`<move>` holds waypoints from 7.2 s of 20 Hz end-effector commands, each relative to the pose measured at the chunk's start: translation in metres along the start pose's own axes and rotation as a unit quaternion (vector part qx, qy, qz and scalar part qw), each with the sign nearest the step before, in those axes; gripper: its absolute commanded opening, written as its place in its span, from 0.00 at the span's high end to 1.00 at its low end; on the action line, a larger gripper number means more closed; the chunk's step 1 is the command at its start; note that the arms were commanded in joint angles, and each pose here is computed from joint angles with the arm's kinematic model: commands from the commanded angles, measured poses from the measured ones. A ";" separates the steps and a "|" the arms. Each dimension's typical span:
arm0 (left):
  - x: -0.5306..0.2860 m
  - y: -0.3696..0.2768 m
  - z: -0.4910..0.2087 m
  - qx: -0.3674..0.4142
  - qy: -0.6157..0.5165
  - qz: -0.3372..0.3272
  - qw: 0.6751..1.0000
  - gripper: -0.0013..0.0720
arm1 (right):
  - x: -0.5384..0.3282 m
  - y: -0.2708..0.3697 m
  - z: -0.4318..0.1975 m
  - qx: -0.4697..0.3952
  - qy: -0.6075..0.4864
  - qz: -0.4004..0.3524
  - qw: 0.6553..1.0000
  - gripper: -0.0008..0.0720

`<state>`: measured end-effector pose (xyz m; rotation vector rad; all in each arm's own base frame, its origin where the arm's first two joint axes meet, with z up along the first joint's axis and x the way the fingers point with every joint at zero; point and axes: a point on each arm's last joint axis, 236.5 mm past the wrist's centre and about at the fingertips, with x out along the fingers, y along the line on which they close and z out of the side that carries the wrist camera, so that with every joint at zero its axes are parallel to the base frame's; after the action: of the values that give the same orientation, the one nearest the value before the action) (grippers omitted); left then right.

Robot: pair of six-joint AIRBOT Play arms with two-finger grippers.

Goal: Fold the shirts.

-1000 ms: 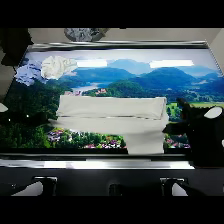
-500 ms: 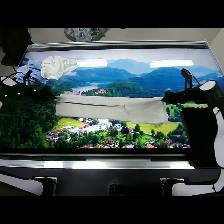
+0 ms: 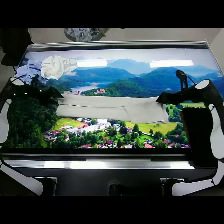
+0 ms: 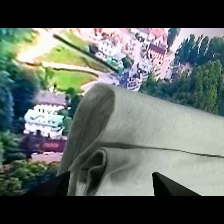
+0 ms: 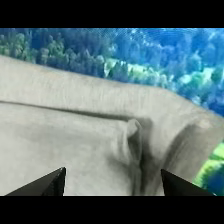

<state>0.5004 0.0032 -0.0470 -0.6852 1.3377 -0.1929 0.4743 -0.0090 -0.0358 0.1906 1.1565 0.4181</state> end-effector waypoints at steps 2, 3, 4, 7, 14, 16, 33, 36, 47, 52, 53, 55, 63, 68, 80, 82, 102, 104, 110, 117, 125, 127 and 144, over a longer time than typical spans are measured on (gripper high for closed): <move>-0.049 -0.019 0.012 0.028 -0.043 -0.005 0.999 0.14 | -0.026 -0.035 -0.056 -0.017 0.108 -0.040 0.993 0.00; -0.060 -0.026 0.012 0.036 -0.052 -0.005 0.998 0.14 | -0.021 -0.033 -0.062 -0.006 0.116 -0.024 0.993 0.00; -0.068 -0.034 0.009 0.050 -0.055 -0.006 0.997 0.14 | -0.015 -0.032 -0.064 0.001 0.117 -0.009 0.993 0.00; -0.080 -0.048 -0.014 0.078 -0.023 -0.009 0.997 0.14 | 0.011 -0.025 -0.067 0.026 0.119 0.037 0.992 0.00; -0.082 -0.055 -0.029 0.086 0.002 -0.011 0.996 0.15 | 0.048 -0.010 -0.080 0.103 0.139 0.107 0.979 0.04; -0.079 -0.059 -0.031 0.090 0.005 -0.012 0.996 0.16 | 0.048 -0.007 -0.078 0.109 0.135 0.114 0.978 0.73; 0.157 -0.284 -0.195 0.193 0.088 -0.152 0.965 0.93 | -0.166 0.177 0.004 -0.037 -0.073 0.137 0.987 0.92; 0.178 -0.314 -0.224 0.152 0.121 -0.202 0.960 0.93 | -0.196 0.199 -0.007 -0.044 -0.085 0.135 0.986 0.92; 0.189 -0.357 -0.257 0.151 0.132 -0.251 0.947 0.93 | -0.223 0.220 0.006 -0.046 -0.145 0.143 0.978 0.92; 0.055 -0.322 -0.128 0.218 -0.017 -0.211 0.953 0.93 | -0.176 0.263 0.038 -0.060 -0.148 0.211 0.964 0.92; 0.017 -0.316 -0.105 0.222 -0.055 -0.207 0.951 0.93 | -0.160 0.276 0.043 -0.059 -0.144 0.226 0.962 0.92; -0.056 -0.305 -0.071 0.224 -0.129 -0.205 0.944 0.93 | -0.123 0.306 0.058 -0.047 -0.143 0.266 0.952 0.92; -0.221 -0.311 -0.069 0.255 -0.280 -0.217 0.900 0.93 | 0.058 0.384 0.071 0.115 -0.107 0.375 0.913 0.92; -0.202 -0.313 -0.084 0.274 -0.255 -0.206 0.904 0.93 | 0.096 0.405 0.064 0.145 -0.113 0.431 0.883 0.08; -0.193 -0.241 -0.046 0.257 -0.275 -0.100 0.921 0.93 | 0.019 0.108 -0.069 0.042 0.167 0.075 0.982 0.09; -0.192 -0.238 -0.045 0.260 -0.274 -0.092 0.922 0.93 | 0.047 0.131 -0.083 0.095 0.151 0.124 0.976 0.09; -0.183 -0.234 -0.048 0.259 -0.256 -0.089 0.927 0.93 | -0.081 0.129 0.043 0.051 -0.094 0.195 0.975 0.92; -0.181 -0.233 -0.047 0.258 -0.254 -0.089 0.928 0.93 | -0.140 0.084 0.043 0.068 -0.123 0.139 0.980 0.92; -0.181 -0.233 -0.047 0.258 -0.254 -0.089 0.928 0.93 | -0.281 -0.007 0.008 0.148 -0.219 0.031 0.964 0.92; -0.177 -0.231 -0.055 0.270 -0.237 -0.086 0.929 0.93 | -0.349 -0.061 -0.071 0.236 -0.233 -0.043 0.942 0.92; -0.175 -0.230 -0.059 0.274 -0.228 -0.085 0.930 0.93 | -0.338 -0.108 -0.148 0.334 -0.136 -0.141 0.922 0.92; -0.175 -0.230 -0.059 0.274 -0.228 -0.085 0.930 0.93 | -0.320 -0.111 -0.175 0.359 -0.097 -0.148 0.916 0.92; -0.223 -0.251 -0.046 0.337 -0.290 -0.047 0.895 0.93 | -0.439 -0.151 -0.143 0.178 -0.201 -0.458 0.847 0.06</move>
<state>0.4618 -0.1095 0.2506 -0.2832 0.6527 -0.4995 0.1838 -0.3016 0.1041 0.3171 1.0843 -0.6110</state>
